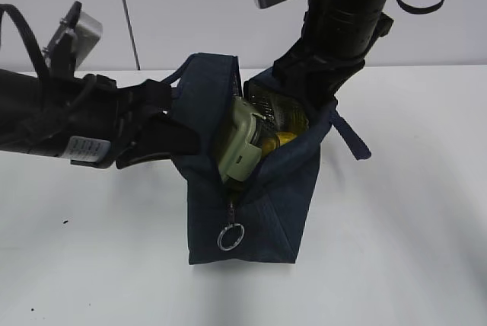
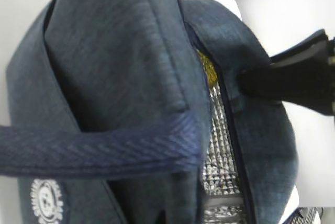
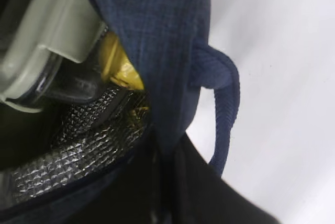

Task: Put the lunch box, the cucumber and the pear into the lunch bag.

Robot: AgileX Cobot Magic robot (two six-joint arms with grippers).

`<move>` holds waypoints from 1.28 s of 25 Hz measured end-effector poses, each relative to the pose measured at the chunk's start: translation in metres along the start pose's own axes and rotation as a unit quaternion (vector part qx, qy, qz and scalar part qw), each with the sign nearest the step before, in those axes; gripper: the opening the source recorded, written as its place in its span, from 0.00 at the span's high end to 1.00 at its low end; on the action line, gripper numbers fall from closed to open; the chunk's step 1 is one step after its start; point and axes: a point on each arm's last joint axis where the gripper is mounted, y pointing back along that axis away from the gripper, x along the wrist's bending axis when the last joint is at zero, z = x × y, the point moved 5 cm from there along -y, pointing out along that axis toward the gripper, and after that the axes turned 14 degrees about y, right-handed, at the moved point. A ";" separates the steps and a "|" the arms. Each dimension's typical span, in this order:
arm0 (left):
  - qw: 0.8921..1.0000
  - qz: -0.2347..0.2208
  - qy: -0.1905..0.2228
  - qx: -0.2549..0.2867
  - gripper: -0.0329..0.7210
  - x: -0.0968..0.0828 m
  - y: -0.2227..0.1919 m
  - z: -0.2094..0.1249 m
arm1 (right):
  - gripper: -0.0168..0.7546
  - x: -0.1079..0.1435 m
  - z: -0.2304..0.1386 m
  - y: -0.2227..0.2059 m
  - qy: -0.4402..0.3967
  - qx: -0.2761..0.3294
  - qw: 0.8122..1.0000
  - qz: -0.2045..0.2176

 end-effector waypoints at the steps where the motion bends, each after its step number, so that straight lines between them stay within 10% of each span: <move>1: 1.000 0.000 0.004 0.007 0.98 0.001 -0.004 -0.002 | 0.97 0.001 -0.001 -0.002 0.000 0.003 1.000 0.001; 10: 0.998 0.000 0.056 0.026 0.98 0.014 -0.027 -0.006 | 0.93 0.000 0.001 -0.005 -0.001 -0.008 1.000 -0.002; 19: 0.998 0.000 0.061 0.022 0.98 0.015 -0.029 -0.005 | 0.31 0.000 0.006 -0.005 -0.003 -0.027 1.000 -0.004; 32: 0.998 -0.003 0.051 0.025 0.97 0.014 -0.029 -0.006 | 0.28 -0.003 -0.002 0.033 -0.003 -0.044 0.999 -0.025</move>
